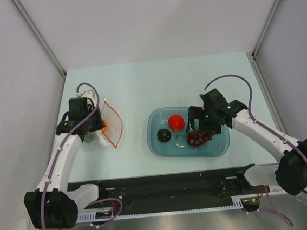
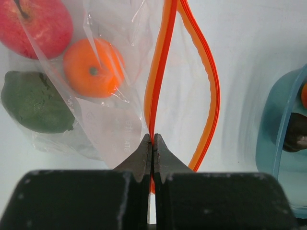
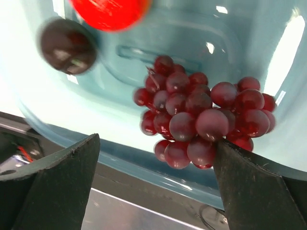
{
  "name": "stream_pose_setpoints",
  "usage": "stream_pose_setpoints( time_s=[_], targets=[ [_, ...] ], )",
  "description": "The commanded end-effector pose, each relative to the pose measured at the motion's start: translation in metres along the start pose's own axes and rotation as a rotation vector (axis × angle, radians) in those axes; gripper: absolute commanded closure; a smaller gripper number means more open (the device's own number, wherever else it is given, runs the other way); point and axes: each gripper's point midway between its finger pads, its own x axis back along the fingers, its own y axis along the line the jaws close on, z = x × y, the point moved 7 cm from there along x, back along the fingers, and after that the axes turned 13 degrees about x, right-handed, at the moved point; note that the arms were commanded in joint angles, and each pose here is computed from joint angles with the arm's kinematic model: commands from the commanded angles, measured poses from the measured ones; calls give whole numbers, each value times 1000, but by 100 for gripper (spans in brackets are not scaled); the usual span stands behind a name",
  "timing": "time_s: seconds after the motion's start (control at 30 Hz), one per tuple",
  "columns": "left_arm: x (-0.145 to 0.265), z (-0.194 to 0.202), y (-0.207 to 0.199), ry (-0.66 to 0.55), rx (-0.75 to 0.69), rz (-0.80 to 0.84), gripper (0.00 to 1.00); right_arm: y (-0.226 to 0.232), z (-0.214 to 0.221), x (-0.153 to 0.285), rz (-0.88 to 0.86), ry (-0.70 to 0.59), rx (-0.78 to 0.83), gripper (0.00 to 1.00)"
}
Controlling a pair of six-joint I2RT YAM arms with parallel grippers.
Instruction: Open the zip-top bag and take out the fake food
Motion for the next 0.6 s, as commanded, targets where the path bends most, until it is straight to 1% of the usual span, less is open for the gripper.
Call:
stream_pose_setpoints(
  time_s=[0.0,0.03,0.1,0.13,0.2,0.23,0.3,0.37,0.4,0.43,0.47,0.5,0.53,0.57],
  targets=[
    [8,2,0,-31,-25,33,100,38,-41,20,-118,-223,18,0],
    [9,3,-1,-30,-26,42,100,49,-55,23,-143,-283,33,0],
    [10,1,-3,-52,-29,57,100,67,-64,23,-155,-330,66,0],
    [10,2,-3,-53,-27,59,100,80,-77,29,-193,-390,61,0],
    [9,1,-3,-64,-26,68,100,99,-86,23,-236,-410,74,0],
    [8,1,-4,-65,-26,73,100,112,-99,28,-275,-464,83,0],
    [6,3,-4,-64,-22,78,100,134,-104,17,-308,-465,110,0],
    [5,6,-3,-61,-11,81,100,158,-118,20,-381,-516,137,0],
    [7,6,-4,-68,-8,92,100,172,-120,6,-410,-512,154,0],
    [6,9,-4,-65,-2,98,100,184,-121,3,-452,-510,170,0],
    [7,10,-4,-69,4,106,100,196,-127,-12,-463,-497,179,0],
    [8,12,-4,-68,12,112,100,211,-128,-13,-495,-505,197,0],
    [10,14,-4,-68,15,115,100,218,-130,-20,-506,-494,205,2],
    [11,14,-5,-73,18,117,100,233,-140,-14,-536,-518,217,4]
  ],
)
